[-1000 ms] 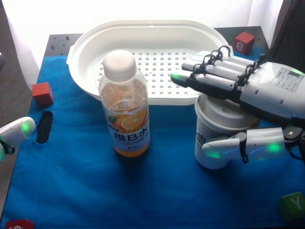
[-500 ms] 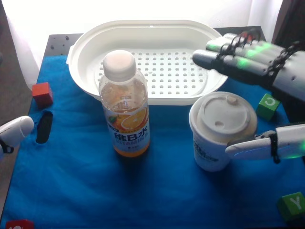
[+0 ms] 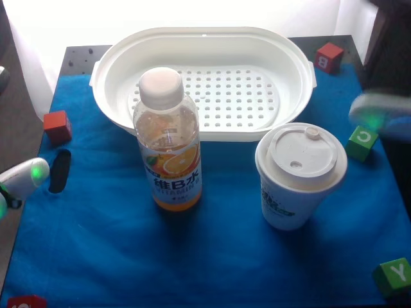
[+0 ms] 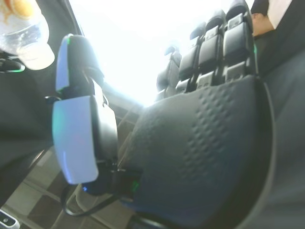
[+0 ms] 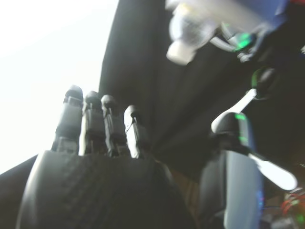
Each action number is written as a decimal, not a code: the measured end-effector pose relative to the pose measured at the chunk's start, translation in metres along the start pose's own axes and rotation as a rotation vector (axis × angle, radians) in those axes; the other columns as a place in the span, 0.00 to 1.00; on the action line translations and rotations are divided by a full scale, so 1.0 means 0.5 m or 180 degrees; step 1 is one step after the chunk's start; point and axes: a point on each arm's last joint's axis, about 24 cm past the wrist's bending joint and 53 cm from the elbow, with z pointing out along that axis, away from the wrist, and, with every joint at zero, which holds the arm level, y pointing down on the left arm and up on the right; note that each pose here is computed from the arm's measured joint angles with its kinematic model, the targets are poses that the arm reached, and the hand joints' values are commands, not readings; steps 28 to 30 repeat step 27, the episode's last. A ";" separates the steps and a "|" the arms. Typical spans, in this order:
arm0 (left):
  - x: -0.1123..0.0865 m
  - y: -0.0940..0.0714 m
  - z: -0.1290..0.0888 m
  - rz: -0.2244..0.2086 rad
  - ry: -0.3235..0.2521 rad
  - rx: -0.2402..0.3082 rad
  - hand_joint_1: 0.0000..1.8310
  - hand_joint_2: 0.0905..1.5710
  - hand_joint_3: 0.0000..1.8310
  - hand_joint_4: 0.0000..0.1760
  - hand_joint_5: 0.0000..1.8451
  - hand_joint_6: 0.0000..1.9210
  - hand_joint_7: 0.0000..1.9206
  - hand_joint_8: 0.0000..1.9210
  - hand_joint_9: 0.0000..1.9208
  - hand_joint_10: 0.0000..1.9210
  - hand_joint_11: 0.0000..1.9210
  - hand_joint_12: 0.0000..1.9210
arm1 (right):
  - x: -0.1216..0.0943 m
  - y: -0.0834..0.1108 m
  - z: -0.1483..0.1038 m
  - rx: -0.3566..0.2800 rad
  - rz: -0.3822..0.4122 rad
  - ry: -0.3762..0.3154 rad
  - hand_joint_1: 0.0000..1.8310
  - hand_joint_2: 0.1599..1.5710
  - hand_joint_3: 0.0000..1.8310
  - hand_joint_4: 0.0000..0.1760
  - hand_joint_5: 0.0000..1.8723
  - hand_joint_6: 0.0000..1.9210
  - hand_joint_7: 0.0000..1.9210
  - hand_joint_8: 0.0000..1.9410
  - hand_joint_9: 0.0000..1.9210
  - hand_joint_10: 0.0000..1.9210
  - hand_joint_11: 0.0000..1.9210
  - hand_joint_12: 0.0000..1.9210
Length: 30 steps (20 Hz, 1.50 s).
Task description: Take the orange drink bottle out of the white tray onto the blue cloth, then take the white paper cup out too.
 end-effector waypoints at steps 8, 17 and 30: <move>-0.022 -0.043 0.024 0.0156 -0.0005 0.0230 0.31 0.80 0.00 0.41 0.00 0.00 0.00 0.00 0.02 0.00 0.00 0.12 | -0.085 -0.027 -0.016 0.0233 -0.0363 -0.0476 0.30 0.85 0.00 0.00 0.00 0.00 0.00 0.00 0.00 0.15 0.00 0.60; -0.089 -0.149 0.078 0.0430 -0.0212 0.0772 0.31 0.79 0.00 0.77 0.00 0.00 0.00 0.00 0.00 0.00 0.00 0.00 | -0.119 -0.042 -0.020 0.0314 -0.0527 -0.0578 0.19 0.85 0.00 0.00 0.00 0.00 0.00 0.00 0.00 0.00 0.00 0.48; -0.145 -0.321 0.109 0.0643 -0.0531 0.1651 0.42 0.87 0.00 0.81 0.00 0.00 0.00 0.00 0.02 0.01 0.00 0.14 | -0.254 0.085 -0.056 -0.0292 -0.0812 -0.1262 0.16 0.82 0.00 0.58 0.00 0.00 0.00 0.00 0.00 0.17 0.00 0.68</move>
